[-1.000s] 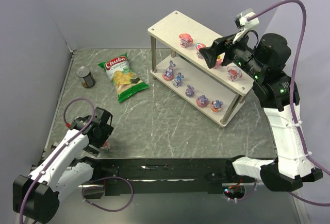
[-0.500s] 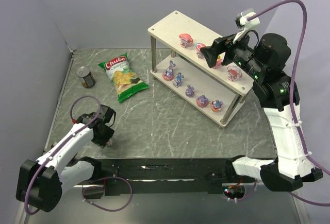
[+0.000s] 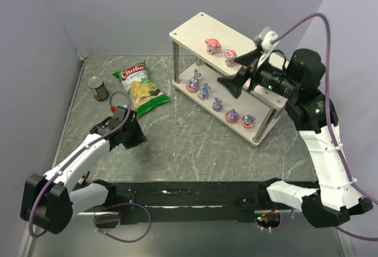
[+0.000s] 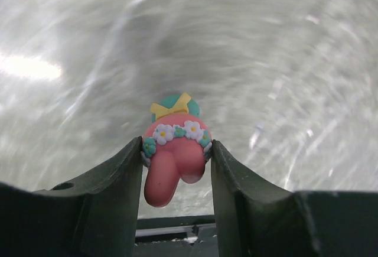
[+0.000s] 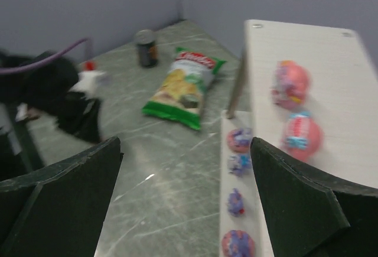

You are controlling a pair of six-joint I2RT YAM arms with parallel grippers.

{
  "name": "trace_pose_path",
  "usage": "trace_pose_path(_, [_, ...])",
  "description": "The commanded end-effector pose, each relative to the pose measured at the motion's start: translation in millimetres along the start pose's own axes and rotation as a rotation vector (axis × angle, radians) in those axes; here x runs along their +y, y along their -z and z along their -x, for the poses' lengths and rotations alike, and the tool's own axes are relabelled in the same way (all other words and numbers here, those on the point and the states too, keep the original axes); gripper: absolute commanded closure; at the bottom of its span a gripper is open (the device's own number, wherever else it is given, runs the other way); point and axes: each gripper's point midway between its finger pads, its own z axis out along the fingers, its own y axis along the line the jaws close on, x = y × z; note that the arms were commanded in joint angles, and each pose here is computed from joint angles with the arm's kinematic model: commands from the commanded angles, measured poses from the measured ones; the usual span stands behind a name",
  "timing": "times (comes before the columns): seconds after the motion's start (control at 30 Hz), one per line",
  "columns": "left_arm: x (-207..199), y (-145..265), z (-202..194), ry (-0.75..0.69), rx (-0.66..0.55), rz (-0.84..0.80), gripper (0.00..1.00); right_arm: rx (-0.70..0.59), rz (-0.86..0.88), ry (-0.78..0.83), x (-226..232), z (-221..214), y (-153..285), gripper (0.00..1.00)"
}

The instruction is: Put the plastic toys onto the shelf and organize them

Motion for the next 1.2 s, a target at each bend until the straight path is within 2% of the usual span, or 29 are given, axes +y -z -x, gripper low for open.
trace_pose_path(0.0, [-59.8,1.1,7.4,-0.338,0.01,-0.2,0.79,-0.115,0.329,0.134,75.4,15.9,4.9,0.04])
trace_pose_path(0.1, [-75.2,-10.4,-10.4,-0.509,0.039,-0.173,0.82,-0.05,0.358,0.189,97.3,-5.2,-8.6,0.04])
trace_pose_path(0.3, [-90.8,-27.5,-38.3,-0.714,0.115,-0.164,0.82,0.075,0.42,0.115,126.4,-50.6,-36.1,0.07])
trace_pose_path(0.47, [-84.4,-37.6,-43.8,-0.833,0.136,-0.098,0.7,0.139,0.395,0.014,137.7,-86.9,-46.0,0.09])
trace_pose_path(0.6, [-81.7,-40.2,-47.1,-0.867,0.136,-0.077,0.64,0.113,0.331,-0.013,130.3,-84.3,-45.3,0.09])
trace_pose_path(0.73, [-81.6,-38.3,-48.8,-0.866,0.132,-0.082,0.41,0.115,0.279,-0.006,121.4,-81.5,-44.5,0.09])
trace_pose_path(0.83, [-85.3,-36.8,-47.0,-0.864,0.116,-0.097,0.28,0.122,0.248,-0.009,116.2,-78.9,-44.4,0.09])
trace_pose_path(1.0, [-90.2,-28.6,-39.0,-0.83,0.072,-0.105,0.12,0.128,0.203,-0.028,109.7,-76.1,-43.5,0.08])
trace_pose_path(1.03, [-92.9,-25.1,-36.5,-0.822,0.054,-0.113,0.02,0.131,0.189,-0.034,107.7,-77.4,-43.2,0.08])
trace_pose_path(1.13, [-105.3,-2.7,-16.2,-0.778,-0.066,-0.152,0.04,0.146,0.143,-0.06,101.4,-88.8,-47.5,0.07])
trace_pose_path(1.17, [-112.0,16.2,-3.8,-0.755,-0.145,-0.191,0.04,0.152,0.133,-0.088,101.6,-93.0,-49.8,0.07])
